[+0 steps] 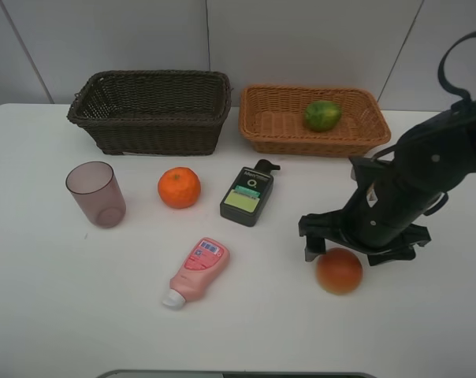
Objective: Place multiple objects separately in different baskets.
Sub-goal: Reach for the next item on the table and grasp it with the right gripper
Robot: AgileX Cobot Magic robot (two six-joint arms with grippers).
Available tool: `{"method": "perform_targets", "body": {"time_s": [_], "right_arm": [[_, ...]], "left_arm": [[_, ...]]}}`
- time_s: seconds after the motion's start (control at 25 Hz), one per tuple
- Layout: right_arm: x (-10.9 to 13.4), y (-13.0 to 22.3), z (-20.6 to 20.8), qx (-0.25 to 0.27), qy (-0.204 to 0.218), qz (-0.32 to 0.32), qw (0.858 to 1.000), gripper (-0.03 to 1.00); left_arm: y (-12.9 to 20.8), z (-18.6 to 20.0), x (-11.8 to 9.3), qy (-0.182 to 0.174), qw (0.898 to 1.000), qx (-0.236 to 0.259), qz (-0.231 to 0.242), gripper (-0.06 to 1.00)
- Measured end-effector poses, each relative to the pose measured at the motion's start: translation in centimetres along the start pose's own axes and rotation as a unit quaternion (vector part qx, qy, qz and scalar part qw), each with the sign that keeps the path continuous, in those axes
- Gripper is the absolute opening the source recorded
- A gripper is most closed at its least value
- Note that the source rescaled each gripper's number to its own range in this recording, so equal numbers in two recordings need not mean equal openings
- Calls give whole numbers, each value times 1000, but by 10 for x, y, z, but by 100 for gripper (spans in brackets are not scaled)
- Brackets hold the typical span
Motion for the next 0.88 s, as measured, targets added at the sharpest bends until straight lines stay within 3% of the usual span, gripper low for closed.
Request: {"method": "perform_targets", "body": {"time_s": [0.68, 0.76, 0.88], "right_arm": [[-6, 9, -21, 32, 29, -2, 999, 100], [-6, 9, -21, 32, 29, -2, 999, 94], [-6, 9, -21, 32, 28, -2, 999, 63]], "left_arm": [[0, 0, 0, 0, 1000, 0, 0, 96], [0, 0, 0, 0, 1000, 0, 0, 96], [0, 0, 0, 0, 1000, 0, 0, 96]]}}
Point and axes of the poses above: a point on each arm's last joint axis where the gripper is mounted, z pointing back along that axis away from the gripper, x along the wrist's bending axis when the last joint is at zero, y = z × x, the point moved 8 cm from there along -z, pointing out along that axis toward the gripper, and after that the axes turned 13 degrees about -z, right-handed, at the moved point
